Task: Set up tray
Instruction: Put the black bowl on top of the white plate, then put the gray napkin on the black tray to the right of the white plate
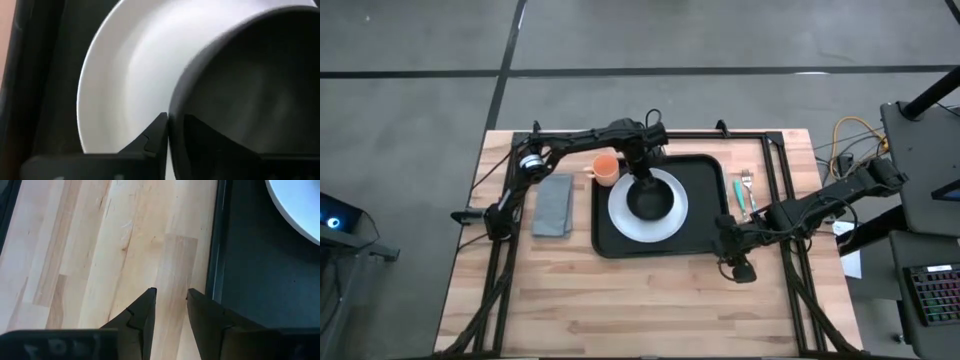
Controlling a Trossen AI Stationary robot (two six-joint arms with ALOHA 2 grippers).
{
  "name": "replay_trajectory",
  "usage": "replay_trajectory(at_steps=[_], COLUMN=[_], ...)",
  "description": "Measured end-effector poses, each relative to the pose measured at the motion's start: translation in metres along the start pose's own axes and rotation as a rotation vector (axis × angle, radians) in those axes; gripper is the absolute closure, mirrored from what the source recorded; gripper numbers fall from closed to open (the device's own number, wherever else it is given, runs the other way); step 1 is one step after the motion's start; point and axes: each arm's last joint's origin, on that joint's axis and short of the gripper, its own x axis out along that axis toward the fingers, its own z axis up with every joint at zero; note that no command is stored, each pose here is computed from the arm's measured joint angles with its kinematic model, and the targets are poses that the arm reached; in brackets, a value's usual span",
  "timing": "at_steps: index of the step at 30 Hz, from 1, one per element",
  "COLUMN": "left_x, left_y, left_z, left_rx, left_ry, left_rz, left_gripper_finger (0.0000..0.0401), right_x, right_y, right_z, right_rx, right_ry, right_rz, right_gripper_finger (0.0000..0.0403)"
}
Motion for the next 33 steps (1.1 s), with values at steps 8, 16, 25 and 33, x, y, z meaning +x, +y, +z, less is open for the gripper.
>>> replay_trajectory(at_steps=[8,16,25,33], left_x=[-0.066,-0.147,-0.168,-0.135], left_y=[-0.019,-0.034,-0.013,0.029], left_z=[-0.032,-0.080,-0.143,-0.190], left_rx=[0.094,0.358,0.556,0.330], left_ry=[0.068,-0.051,-0.005,0.152], left_rz=[-0.026,0.077,0.316,0.288], left_gripper_finger=[0.0315,0.0312,0.0312,0.0305], right_x=[0.002,0.009,0.012,0.012], right_y=[-0.001,-0.002,-0.003,-0.001], right_z=[-0.002,-0.008,-0.009,-0.002], right_rx=[-0.004,-0.009,-0.012,-0.038], right_ry=[0.001,0.002,-0.010,-0.086], right_rz=[-0.001,-0.001,0.002,0.018], right_gripper_finger=[0.0303,0.0276,0.0261,0.0266])
